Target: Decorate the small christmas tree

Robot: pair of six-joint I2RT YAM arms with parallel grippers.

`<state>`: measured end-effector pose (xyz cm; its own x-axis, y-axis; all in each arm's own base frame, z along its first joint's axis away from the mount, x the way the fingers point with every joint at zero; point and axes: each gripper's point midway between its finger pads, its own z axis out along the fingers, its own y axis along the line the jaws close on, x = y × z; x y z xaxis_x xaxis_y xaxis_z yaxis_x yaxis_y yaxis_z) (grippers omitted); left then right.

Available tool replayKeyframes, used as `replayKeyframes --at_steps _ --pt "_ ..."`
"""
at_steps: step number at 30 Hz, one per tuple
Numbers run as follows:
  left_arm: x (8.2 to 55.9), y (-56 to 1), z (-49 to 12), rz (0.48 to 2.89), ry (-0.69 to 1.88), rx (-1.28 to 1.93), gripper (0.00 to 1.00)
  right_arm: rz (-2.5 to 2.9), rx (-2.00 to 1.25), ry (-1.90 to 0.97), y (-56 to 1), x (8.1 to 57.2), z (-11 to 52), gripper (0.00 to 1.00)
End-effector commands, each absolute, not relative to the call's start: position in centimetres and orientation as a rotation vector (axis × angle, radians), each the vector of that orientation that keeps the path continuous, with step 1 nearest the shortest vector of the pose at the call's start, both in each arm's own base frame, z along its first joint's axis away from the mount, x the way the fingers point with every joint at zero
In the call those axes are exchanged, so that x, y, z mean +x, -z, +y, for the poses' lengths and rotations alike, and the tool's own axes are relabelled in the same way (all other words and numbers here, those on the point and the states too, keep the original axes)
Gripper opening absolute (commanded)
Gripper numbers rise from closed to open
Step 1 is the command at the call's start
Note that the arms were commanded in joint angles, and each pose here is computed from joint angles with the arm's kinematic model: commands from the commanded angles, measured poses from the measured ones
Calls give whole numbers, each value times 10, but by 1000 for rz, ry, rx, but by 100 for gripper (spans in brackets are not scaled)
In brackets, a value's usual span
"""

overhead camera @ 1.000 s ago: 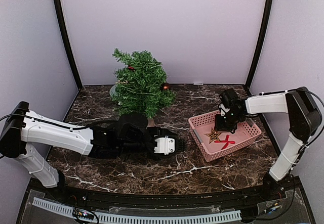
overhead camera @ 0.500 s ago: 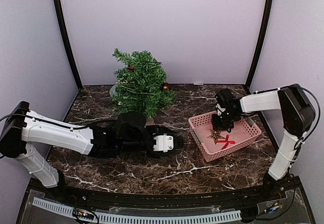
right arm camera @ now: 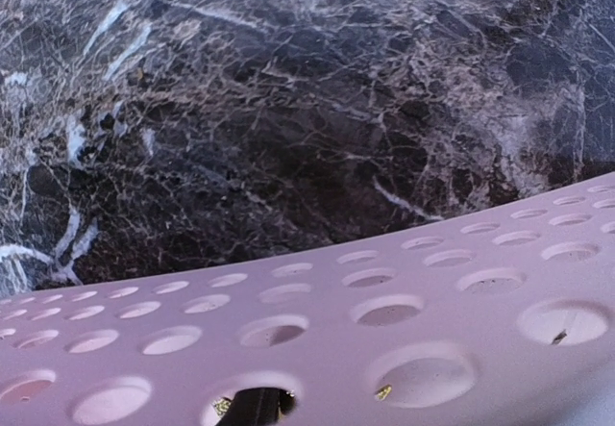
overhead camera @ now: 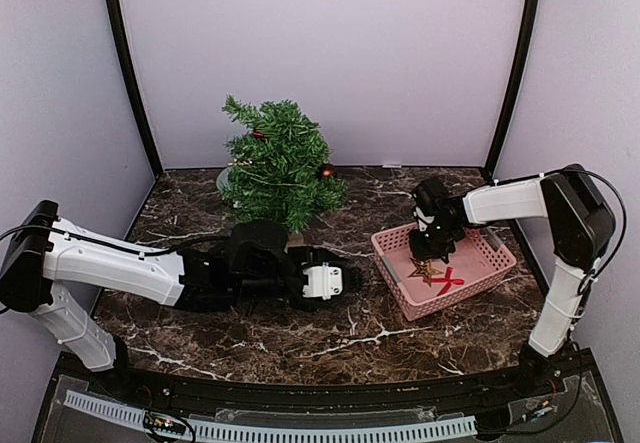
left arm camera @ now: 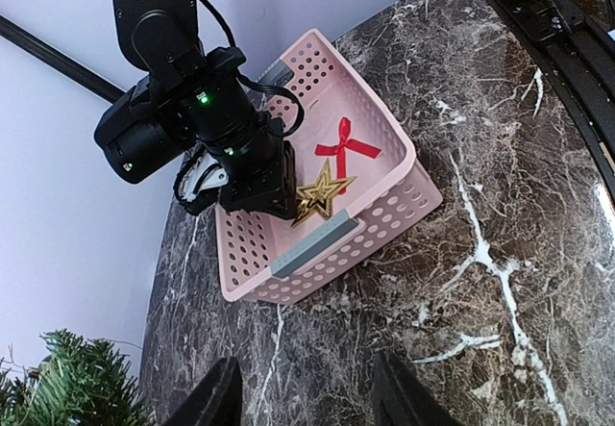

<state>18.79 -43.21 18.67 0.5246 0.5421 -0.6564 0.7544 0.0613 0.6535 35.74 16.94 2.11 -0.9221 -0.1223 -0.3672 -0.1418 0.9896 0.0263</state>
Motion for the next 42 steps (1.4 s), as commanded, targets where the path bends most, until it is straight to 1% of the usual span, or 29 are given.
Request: replayKeyframes --at_steps 1,3,9,15,20,24,31,34,38,42 --pt "186 -196 -432 1089 240 1584 48 2817 -211 -63 -15 346 167 11" --pt "185 -196 -433 1068 241 1589 48 2779 -203 -113 -33 350 173 9" --pt "183 -202 -448 994 255 1609 48 2673 -180 -171 -91 359 177 8" --pt "182 -208 -464 928 276 1616 48 2598 -172 -210 -131 361 178 8" --pt "181 -214 -477 850 269 1641 48 2553 -175 -379 -162 353 195 8" --pt "183 -219 -493 781 249 1679 48 2561 -232 -550 -171 333 222 8" --pt "186 -213 -509 686 180 1771 44 2594 -318 -715 -175 297 255 8" --pt "187 -206 -509 665 149 1822 44 2601 -339 -734 -177 288 260 8" --pt "189 -199 -507 649 120 1869 49 2611 -361 -776 -176 278 269 8" --pt "193 -197 -510 626 84 1889 48 2624 -386 -799 -173 270 278 8"
